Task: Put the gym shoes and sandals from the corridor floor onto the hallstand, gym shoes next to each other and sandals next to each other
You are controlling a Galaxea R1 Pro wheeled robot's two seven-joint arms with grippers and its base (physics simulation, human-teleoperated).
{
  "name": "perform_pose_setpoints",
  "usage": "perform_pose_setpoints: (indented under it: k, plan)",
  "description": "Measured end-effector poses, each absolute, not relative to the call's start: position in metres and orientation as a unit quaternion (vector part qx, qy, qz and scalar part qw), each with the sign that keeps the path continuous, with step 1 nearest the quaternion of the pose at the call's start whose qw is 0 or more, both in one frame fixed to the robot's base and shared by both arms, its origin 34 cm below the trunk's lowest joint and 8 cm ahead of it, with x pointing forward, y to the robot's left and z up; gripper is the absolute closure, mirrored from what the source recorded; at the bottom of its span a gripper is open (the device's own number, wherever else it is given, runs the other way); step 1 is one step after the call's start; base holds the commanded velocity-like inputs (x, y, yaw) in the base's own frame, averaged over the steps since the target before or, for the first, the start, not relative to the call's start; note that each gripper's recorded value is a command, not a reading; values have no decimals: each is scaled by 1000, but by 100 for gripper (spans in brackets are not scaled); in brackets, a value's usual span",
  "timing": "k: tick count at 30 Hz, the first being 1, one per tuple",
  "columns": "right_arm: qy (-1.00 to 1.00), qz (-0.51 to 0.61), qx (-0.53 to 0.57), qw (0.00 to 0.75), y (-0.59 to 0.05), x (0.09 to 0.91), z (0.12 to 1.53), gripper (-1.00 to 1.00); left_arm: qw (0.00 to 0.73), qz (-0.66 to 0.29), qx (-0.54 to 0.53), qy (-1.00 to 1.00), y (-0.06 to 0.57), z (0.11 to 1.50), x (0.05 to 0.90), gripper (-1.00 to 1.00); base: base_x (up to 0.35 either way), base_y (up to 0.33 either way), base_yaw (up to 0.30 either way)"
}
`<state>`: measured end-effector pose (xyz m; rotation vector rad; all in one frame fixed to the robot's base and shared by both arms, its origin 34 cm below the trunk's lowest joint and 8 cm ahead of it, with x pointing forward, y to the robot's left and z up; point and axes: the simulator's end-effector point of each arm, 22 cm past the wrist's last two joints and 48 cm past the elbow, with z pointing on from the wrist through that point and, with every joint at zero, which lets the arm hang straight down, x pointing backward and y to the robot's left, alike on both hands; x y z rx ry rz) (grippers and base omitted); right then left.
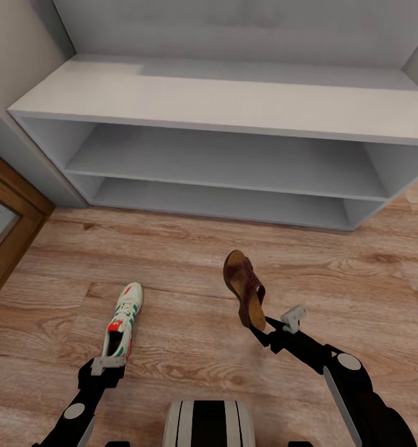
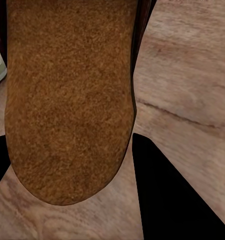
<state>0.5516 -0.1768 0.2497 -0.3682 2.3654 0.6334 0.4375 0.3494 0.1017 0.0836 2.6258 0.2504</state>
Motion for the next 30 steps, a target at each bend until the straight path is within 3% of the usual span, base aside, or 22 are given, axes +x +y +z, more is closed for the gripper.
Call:
perform_pose_setpoints:
  k: [30]
  plan:
    - [903,241,-141,326,-177,551,250,100,249,92,30,964,350,102,438,-100,28,0,0]
